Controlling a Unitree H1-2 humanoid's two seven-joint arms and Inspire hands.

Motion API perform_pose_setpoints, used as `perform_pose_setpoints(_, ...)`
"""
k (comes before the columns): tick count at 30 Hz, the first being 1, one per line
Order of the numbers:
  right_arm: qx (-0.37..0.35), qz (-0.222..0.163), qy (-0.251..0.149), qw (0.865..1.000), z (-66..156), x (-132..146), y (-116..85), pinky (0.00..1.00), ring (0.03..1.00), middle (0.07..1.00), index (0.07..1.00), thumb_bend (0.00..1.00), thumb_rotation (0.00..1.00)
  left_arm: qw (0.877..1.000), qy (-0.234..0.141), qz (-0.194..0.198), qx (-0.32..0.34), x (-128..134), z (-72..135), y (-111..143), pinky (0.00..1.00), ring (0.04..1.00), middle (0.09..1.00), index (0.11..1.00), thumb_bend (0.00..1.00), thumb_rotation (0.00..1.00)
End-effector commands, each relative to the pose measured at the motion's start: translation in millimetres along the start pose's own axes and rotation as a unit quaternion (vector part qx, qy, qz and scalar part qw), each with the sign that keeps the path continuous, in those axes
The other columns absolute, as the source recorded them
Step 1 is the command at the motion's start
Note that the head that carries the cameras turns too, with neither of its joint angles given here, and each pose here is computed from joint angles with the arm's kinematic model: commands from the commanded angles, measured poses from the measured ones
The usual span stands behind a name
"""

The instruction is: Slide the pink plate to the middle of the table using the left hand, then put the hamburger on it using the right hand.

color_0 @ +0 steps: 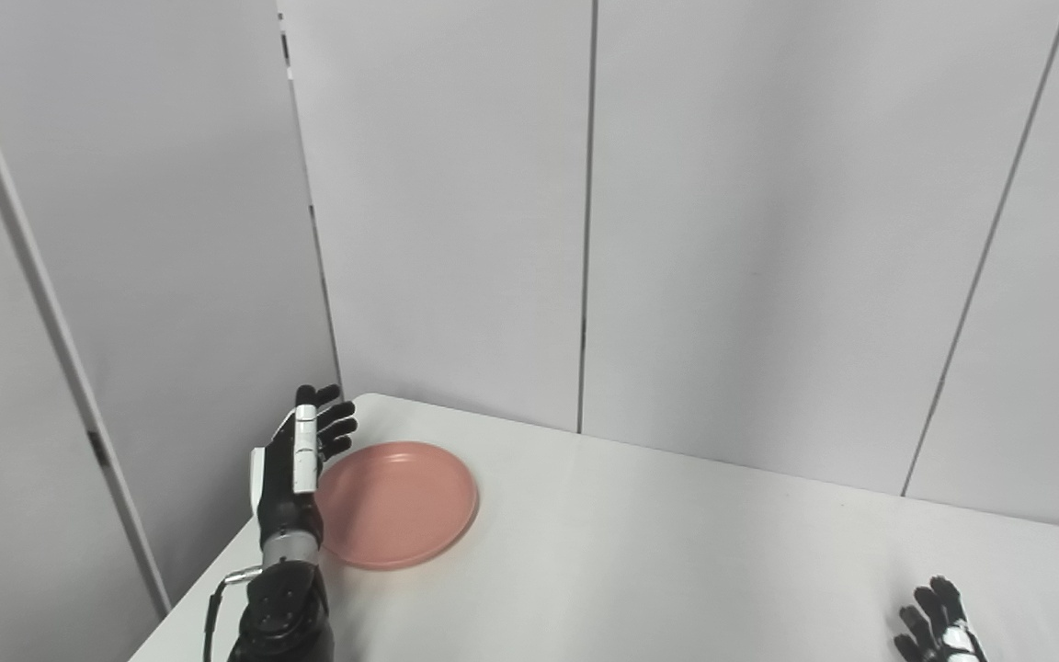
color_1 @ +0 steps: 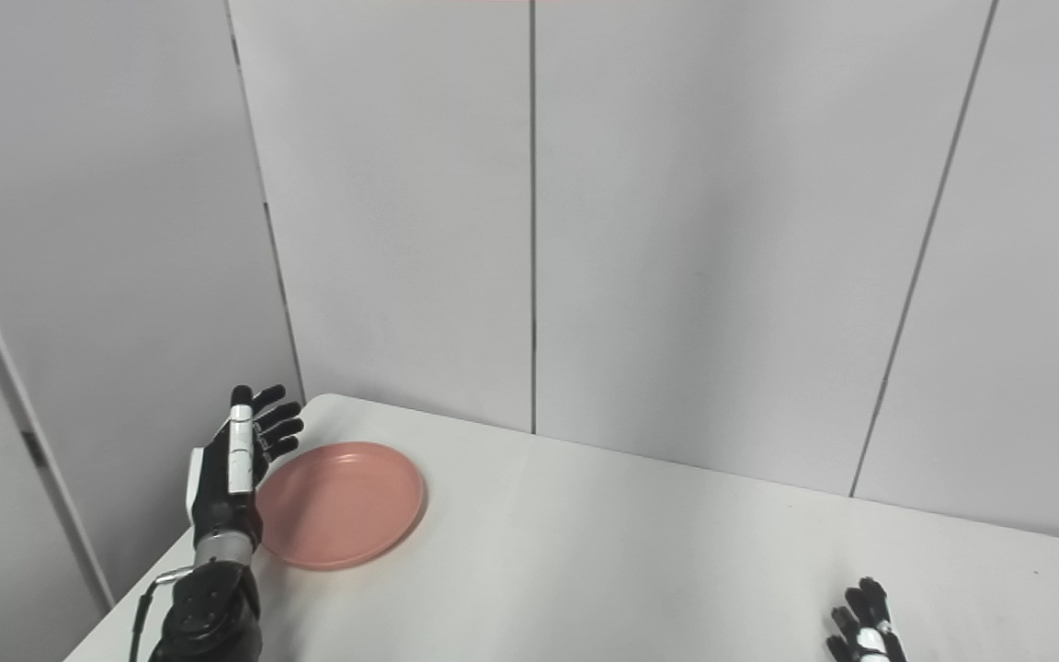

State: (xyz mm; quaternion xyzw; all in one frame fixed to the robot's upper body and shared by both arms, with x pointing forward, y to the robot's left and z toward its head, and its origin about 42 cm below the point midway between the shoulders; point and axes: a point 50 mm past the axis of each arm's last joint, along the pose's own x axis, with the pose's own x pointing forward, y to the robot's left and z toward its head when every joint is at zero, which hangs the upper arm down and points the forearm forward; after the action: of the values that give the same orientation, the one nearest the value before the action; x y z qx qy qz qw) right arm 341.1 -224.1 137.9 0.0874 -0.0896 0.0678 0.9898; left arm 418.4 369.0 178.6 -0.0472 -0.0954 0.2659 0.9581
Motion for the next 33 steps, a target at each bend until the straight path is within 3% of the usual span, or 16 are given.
perform_pose_setpoints(1, -0.007, -0.002, -0.017, 1.000, 2, 2, 1, 1.00, 1.000, 1.000, 1.000, 0.61, 0.86, 0.999, -0.054, -0.004, -0.007, 23, 28, 2, 0.67, 0.688, 0.683, 0.688, 0.87, 1.00)
perform_pose_setpoints(12, 0.012, 0.009, -0.005, 1.000, 5, 1, 0, 1.00, 1.000, 1.000, 1.000, 0.68, 0.81, 0.999, -0.027, 0.003, 0.018, 30, 5, 25, 0.72, 0.739, 0.733, 0.727, 0.88, 1.00)
perform_pose_setpoints(17, 0.010, 0.010, -0.006, 1.000, 5, 1, 0, 1.00, 1.000, 1.000, 1.000, 0.68, 0.83, 1.000, -0.018, 0.002, 0.010, 30, -5, 21, 0.76, 0.775, 0.763, 0.757, 0.90, 1.00)
perform_pose_setpoints(27, 0.003, 0.006, -0.014, 1.000, 4, 1, -1, 1.00, 1.000, 1.000, 1.000, 0.68, 0.85, 1.000, -0.026, -0.004, 0.000, 30, -6, 11, 0.84, 0.837, 0.807, 0.792, 0.90, 1.00)
perform_pose_setpoints(33, 0.002, -0.001, -0.014, 1.000, 6, -1, 0, 1.00, 1.000, 1.000, 1.000, 0.68, 0.84, 1.000, -0.014, -0.007, -0.007, 23, -14, 5, 0.83, 0.834, 0.811, 0.804, 0.92, 1.00)
